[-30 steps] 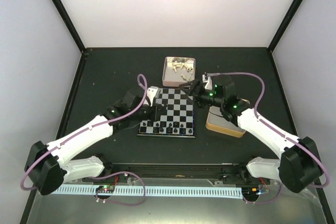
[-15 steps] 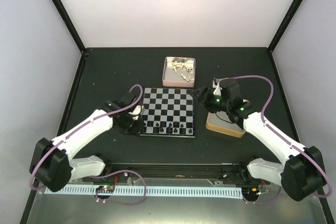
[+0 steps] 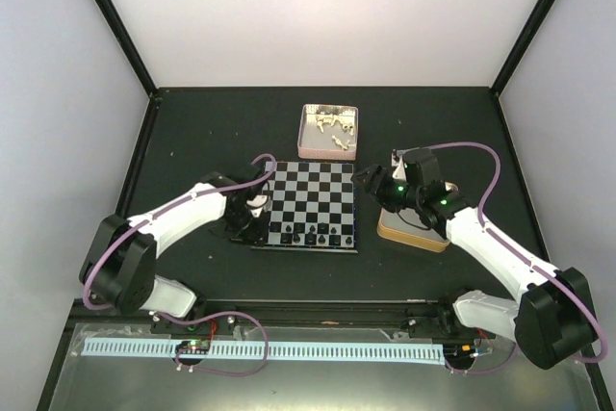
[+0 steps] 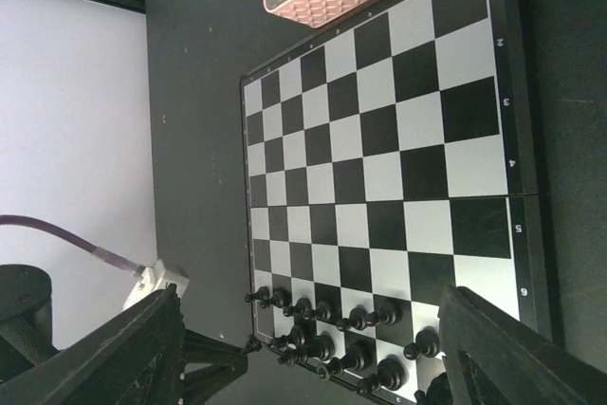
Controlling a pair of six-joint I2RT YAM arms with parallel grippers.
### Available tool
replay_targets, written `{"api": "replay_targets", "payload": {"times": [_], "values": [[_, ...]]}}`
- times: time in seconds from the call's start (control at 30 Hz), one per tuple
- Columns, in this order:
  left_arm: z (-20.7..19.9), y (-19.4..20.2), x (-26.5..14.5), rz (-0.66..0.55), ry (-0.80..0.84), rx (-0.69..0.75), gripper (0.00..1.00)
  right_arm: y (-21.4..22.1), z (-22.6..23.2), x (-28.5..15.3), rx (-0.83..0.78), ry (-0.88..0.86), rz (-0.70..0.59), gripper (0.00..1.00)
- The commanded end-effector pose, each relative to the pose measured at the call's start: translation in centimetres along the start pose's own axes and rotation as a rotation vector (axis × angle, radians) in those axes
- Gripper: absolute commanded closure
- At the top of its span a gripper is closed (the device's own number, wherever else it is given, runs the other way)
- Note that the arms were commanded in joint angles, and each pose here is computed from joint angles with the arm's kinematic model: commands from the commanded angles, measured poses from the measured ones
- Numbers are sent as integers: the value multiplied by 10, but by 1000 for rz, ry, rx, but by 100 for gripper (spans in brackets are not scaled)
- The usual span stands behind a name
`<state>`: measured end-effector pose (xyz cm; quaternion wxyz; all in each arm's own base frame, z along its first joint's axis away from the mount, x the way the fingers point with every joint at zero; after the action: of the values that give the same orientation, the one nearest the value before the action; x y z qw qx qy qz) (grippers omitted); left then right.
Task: Set up the chess pieces on the board
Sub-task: Place the chess piece on the chessboard.
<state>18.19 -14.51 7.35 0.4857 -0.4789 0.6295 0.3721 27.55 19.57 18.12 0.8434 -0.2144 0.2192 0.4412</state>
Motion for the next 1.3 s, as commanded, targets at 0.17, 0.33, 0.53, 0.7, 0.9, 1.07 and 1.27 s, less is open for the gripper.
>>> {"api": "replay_targets", "payload": {"times": [0.17, 0.33, 0.53, 0.7, 0.9, 1.07, 1.27], "values": [[2, -26, -4, -25, -21, 38, 94, -1, -10, -2, -5, 12, -19, 26], [6, -31, -1, -19, -43, 59, 92, 0, -11, -3, -7, 17, -15, 26], [6, -35, 1, -17, -37, 64, 87, -1, -9, -7, -25, 19, -26, 26], [6, -37, 1, -15, -41, 68, 81, -1, -9, -6, -25, 18, -22, 26], [5, -38, 0, -23, -38, 71, 77, 0, -8, -5, -24, 15, -15, 26], [7, -39, -3, -31, -55, 71, 75, 0, -9, -6, -29, 18, -16, 26], [0, -50, -33, -178, -44, 94, 54, -12, -21, -17, -80, 129, -106, 26]]}}
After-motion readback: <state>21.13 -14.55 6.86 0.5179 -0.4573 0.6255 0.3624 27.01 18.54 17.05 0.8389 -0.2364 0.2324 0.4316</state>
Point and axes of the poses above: each gripper's point midway between its finger pads, its own x axis out along the fingers, its own z axis along the line the jaws close on, y = z × x, the point moved 2 cm from there along -x, back along the fingers, and after that the axes turned 8 degrees about x, right-handed, at the moved point
